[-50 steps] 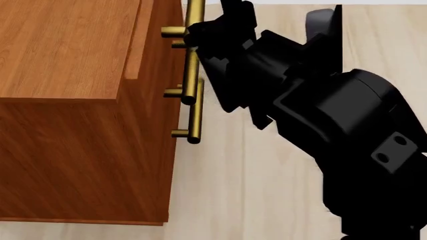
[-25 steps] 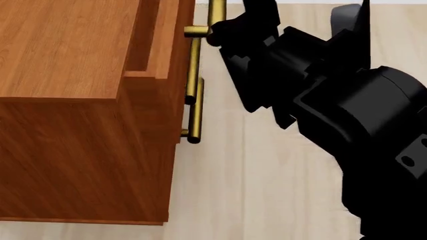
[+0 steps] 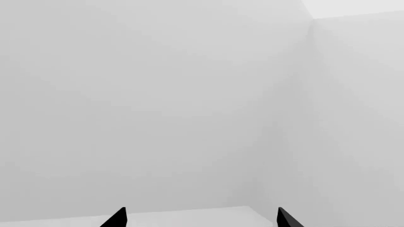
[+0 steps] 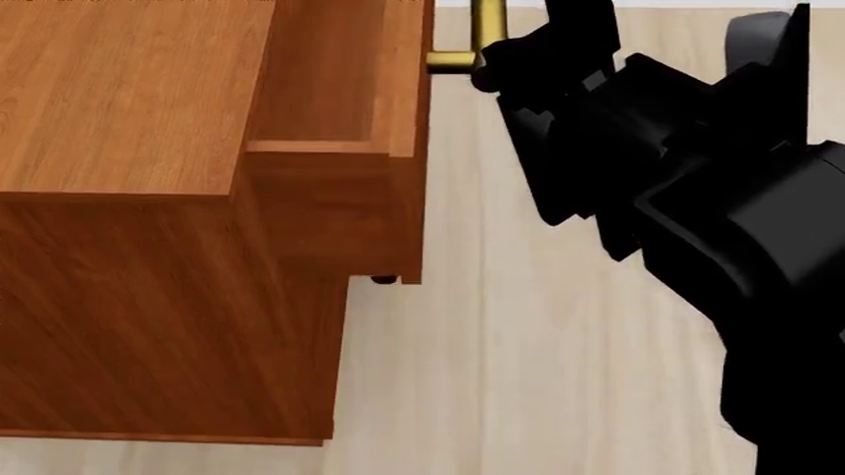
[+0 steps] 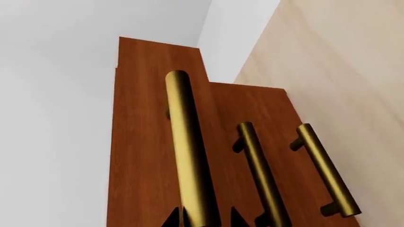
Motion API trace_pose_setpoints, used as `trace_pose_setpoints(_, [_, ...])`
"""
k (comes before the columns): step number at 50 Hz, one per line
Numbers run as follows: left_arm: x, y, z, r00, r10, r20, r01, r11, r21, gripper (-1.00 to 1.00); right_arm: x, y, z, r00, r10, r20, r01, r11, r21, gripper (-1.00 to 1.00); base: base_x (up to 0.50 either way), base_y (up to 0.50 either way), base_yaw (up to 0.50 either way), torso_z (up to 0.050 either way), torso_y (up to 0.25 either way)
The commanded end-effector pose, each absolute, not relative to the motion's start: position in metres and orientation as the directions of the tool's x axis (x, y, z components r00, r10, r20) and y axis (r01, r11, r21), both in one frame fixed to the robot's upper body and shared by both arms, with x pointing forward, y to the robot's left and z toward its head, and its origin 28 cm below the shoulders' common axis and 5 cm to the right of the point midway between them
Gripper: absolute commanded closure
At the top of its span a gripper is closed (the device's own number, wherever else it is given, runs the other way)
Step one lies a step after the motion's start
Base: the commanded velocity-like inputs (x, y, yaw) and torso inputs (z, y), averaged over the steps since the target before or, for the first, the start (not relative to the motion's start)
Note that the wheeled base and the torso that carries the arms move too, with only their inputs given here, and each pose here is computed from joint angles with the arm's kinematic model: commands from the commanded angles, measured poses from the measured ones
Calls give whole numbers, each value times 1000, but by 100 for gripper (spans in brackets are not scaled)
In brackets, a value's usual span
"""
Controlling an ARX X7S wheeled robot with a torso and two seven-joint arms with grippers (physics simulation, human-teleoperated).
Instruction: Close the bottom drawer of the cabinet and open the top drawer.
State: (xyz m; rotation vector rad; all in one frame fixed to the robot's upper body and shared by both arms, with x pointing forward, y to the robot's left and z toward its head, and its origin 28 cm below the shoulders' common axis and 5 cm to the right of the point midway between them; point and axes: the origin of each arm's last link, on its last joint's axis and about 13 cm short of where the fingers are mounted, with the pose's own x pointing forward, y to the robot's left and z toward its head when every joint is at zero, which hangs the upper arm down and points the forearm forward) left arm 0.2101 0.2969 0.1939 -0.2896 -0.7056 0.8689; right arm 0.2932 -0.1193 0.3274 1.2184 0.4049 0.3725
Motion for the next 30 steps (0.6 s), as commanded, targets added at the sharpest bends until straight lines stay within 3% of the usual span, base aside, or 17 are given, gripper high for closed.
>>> trace_pose_setpoints(1, [209, 296, 194, 439, 780, 446, -599, 624, -501, -100, 288, -146, 350, 909, 405, 101, -192, 191, 962, 100, 0, 0, 0, 0, 0])
trace_pose_setpoints(22, [210, 297, 194, 438, 781, 445, -603, 623, -499, -100, 285, -150, 351, 916, 383, 120, -206, 192, 959, 100, 4, 0, 0, 1, 4])
trace_pose_setpoints(23, [210, 297, 193, 439, 780, 445, -602, 623, -499, -100, 284, -149, 351, 916, 383, 118, -205, 194, 960, -100, 0, 0, 0, 10, 0])
trace_pose_setpoints(30, [210, 297, 194, 439, 782, 442, -602, 621, -502, -100, 284, -150, 351, 927, 360, 102, -181, 192, 965, -100, 0, 0, 0, 0, 0])
